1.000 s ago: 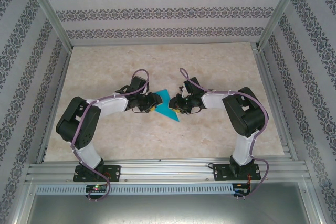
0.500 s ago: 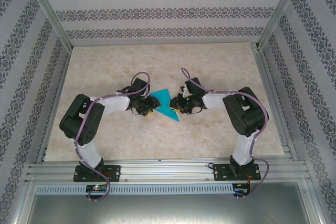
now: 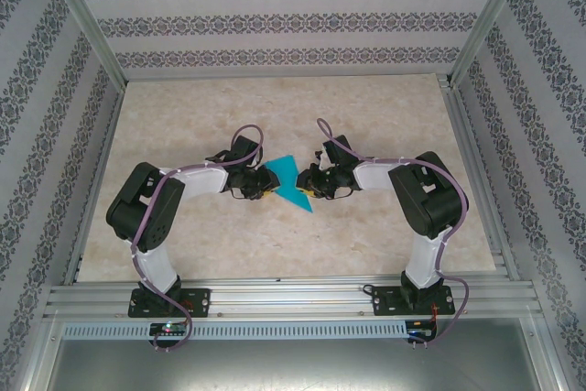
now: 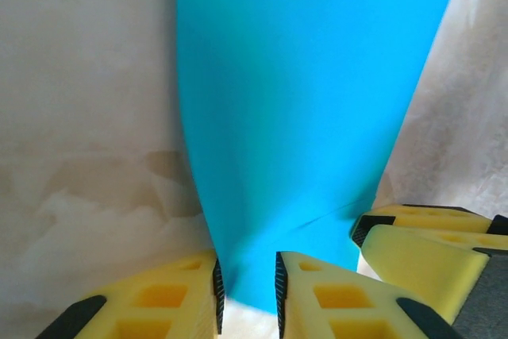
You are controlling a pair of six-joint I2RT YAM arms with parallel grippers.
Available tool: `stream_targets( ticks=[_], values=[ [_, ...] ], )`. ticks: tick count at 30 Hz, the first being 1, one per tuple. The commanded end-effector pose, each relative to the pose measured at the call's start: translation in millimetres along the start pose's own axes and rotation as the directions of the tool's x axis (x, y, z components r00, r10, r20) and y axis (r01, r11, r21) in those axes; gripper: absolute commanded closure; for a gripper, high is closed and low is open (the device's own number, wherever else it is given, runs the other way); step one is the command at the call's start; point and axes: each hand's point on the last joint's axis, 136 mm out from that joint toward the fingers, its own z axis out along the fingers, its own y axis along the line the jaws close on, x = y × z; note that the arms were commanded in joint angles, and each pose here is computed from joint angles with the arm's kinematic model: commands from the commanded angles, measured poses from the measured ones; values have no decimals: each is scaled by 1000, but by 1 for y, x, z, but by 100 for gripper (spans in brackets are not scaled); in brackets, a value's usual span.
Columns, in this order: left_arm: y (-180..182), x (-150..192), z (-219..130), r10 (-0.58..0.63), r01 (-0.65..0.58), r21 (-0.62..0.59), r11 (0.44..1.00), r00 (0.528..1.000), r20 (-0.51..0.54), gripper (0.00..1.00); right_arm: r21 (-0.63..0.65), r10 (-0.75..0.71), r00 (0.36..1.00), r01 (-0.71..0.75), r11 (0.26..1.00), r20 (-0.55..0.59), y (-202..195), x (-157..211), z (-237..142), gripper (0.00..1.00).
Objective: Fold a paper plane with a square sheet of paper (pick it up from the middle)
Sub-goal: Fold the wing for the fifth time at the center of the table.
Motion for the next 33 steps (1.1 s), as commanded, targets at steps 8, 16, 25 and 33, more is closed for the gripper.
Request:
stream_targets(
  ticks=[8, 16, 25, 33],
  values=[
    [-18, -4, 1, 13, -15, 116, 993, 1000, 22, 77, 40, 3, 1000, -3, 999, -7, -20, 6, 3, 76],
    [-19, -1, 1, -1, -1, 120, 993, 1000, 9, 90, -20, -145, 988, 147, 989, 59, 1, -4, -7, 60],
    [-29, -1, -12, -46, 45, 130, 990, 999, 4, 98, 177, -601, 769, 575, 799, 216, 34, -6, -41, 32],
    [-36, -2, -20, -74, 74, 127, 989, 997, 1, 98, 400, -936, 294, 848, 348, 194, 43, 20, -37, 34]
  ],
)
